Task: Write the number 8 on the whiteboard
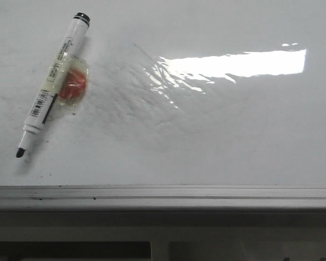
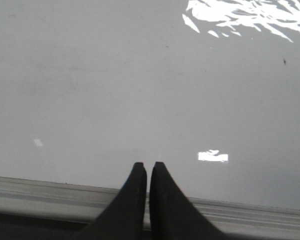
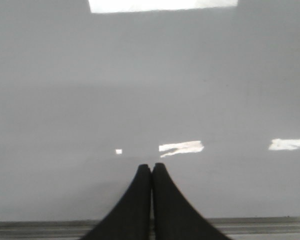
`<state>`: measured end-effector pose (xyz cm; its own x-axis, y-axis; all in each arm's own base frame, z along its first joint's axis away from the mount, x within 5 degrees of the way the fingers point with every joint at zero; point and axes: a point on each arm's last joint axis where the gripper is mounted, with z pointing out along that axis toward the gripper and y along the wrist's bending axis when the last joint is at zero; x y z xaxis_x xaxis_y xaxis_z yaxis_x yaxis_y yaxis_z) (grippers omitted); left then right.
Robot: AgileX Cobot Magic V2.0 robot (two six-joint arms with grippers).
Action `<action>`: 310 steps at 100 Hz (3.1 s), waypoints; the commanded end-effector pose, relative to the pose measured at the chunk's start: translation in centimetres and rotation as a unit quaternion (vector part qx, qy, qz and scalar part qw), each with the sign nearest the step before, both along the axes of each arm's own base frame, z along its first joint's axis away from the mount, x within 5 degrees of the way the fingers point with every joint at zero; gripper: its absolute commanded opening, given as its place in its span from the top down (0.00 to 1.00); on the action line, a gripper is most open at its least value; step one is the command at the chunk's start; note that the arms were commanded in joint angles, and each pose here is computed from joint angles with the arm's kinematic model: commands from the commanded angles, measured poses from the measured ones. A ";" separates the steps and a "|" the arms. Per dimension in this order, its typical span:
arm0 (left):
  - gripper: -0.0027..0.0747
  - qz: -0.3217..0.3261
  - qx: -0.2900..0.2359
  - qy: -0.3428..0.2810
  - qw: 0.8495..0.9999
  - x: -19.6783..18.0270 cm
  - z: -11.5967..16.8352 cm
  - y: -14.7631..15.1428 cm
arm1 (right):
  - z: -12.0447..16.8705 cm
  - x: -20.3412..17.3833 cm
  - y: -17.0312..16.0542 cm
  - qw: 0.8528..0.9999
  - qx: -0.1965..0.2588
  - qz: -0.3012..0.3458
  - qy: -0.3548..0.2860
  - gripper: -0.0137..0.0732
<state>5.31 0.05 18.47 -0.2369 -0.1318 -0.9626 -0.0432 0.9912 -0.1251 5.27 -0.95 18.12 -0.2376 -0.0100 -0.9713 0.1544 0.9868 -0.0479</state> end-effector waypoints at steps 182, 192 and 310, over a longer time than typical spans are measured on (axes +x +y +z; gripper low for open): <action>0.99 -0.006 0.062 -0.145 0.987 0.2 1.6 0.0 | 2.3 0.1 0.1 0.989 -0.026 0.006 -0.148 0.92; 0.99 -0.006 0.061 -0.148 0.987 0.2 1.7 0.0 | 2.8 0.1 0.1 0.984 -0.021 0.007 -0.176 0.92; 0.44 -0.048 0.043 -0.234 0.970 3.6 10.5 -0.8 | 8.4 1.9 0.3 0.994 0.104 0.008 -0.031 0.92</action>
